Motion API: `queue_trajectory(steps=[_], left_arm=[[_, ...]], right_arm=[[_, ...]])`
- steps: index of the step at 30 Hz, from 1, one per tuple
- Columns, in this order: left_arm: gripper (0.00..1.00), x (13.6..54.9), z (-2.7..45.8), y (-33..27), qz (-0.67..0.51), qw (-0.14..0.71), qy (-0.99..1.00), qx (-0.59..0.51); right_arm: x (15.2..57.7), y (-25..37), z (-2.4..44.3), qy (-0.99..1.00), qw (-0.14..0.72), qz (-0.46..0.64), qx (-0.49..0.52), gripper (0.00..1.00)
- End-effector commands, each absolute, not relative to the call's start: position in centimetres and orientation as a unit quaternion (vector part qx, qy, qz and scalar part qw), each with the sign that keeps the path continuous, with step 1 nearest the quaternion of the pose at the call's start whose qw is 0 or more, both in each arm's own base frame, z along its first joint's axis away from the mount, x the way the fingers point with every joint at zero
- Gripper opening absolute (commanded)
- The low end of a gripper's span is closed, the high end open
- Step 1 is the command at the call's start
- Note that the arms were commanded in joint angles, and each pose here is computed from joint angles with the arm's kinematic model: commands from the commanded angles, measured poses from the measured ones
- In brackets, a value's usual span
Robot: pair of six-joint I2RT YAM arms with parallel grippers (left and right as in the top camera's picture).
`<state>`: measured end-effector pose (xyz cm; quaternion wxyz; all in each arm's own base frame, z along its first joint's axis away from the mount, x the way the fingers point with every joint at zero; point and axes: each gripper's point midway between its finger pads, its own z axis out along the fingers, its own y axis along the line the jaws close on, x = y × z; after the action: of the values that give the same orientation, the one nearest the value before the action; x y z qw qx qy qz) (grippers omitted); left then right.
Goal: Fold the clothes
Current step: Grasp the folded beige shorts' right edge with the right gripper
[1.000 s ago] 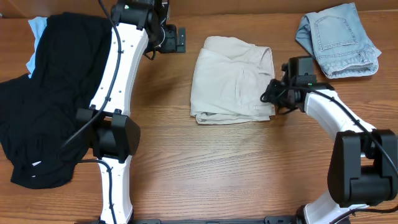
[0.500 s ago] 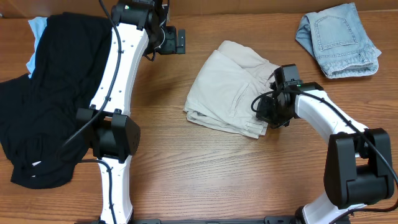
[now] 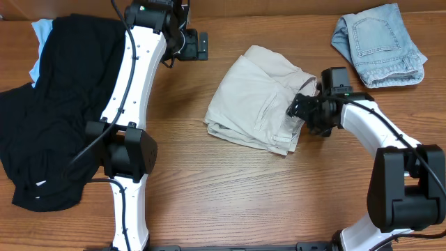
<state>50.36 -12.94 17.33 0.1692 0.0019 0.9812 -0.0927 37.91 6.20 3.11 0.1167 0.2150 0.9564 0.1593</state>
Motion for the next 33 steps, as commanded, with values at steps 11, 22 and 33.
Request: queue_trajectory(steps=[11,22,33], left_arm=[[1.0,50.3,18.3,-13.1,-0.09,0.184,0.979,0.014],[1.0,50.4,18.3,-13.1,-0.089,0.184,0.979,0.014],[1.0,50.4,18.3,-13.1,-0.09,0.185,0.978,0.014]], right_arm=[[39.0,5.8,0.8,0.956,0.115,0.144,0.23,0.91],[37.5,9.7,-3.6,0.962,0.045,0.203,0.178,0.73],[38.1,12.1,-2.4,0.95,0.047,0.277,0.134,0.04]])
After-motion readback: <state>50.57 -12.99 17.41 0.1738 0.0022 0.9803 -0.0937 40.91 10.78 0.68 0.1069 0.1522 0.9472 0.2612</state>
